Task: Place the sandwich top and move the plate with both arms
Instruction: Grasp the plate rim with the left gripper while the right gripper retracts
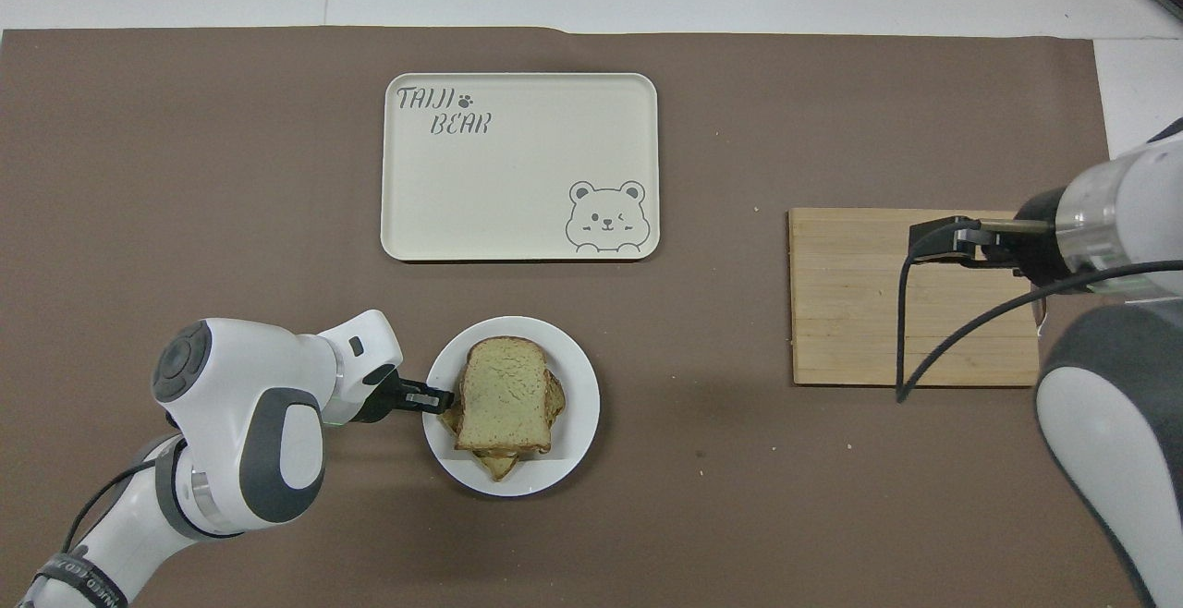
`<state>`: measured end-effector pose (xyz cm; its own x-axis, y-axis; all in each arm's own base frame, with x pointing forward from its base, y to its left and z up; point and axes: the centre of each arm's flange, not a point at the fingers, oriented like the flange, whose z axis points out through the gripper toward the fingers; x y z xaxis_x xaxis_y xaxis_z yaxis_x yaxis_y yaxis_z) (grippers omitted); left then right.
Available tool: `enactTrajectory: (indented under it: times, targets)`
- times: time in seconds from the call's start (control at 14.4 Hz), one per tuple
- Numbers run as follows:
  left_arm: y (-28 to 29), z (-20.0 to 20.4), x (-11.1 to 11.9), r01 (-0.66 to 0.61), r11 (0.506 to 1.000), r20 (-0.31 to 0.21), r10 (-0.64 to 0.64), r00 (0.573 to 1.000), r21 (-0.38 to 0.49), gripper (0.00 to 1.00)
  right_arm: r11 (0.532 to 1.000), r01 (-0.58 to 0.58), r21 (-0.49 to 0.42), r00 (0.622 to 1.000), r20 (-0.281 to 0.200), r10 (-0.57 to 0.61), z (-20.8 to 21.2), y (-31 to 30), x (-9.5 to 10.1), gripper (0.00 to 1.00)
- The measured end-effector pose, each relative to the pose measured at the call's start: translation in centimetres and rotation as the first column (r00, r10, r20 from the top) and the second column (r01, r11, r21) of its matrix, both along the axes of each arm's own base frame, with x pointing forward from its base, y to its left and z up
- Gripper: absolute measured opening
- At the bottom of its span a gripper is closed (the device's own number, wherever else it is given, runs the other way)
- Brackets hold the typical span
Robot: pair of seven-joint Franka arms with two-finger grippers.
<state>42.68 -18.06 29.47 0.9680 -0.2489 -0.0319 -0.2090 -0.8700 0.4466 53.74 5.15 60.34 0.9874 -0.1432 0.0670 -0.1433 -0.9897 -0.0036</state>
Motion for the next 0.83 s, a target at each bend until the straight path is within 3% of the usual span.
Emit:
enactTrajectory:
  times: [0.14, 0.49, 0.69, 0.83]
  targets:
    - [0.2, 0.4, -0.1, -0.026, 0.999, -0.022, 0.025, 0.999, -0.030, 0.12, 0.999, 0.025, 0.021, 1.000, -0.009, -0.025, 1.9, -1.6, -0.3, 1.00]
    - [1.7, 0.2, -0.2, -0.108, 0.990, -0.112, 0.098, 0.989, -0.090, 0.12, 0.998, 0.053, 0.027, 0.999, -0.005, -0.053, 6.1, -3.3, -1.2, 1.00]
    - [3.1, 0.2, 0.0, -0.175, 0.974, -0.176, 0.150, 0.973, -0.141, 0.11, 0.998, 0.060, 0.026, 0.998, -0.022, -0.059, 7.1, -3.7, -1.7, 1.00]
    - [4.3, 0.6, 0.6, -0.207, 0.963, -0.190, 0.173, 0.966, -0.173, 0.11, 0.999, 0.044, 0.026, 0.999, -0.024, -0.043, 6.9, -4.4, -1.6, 1.00]
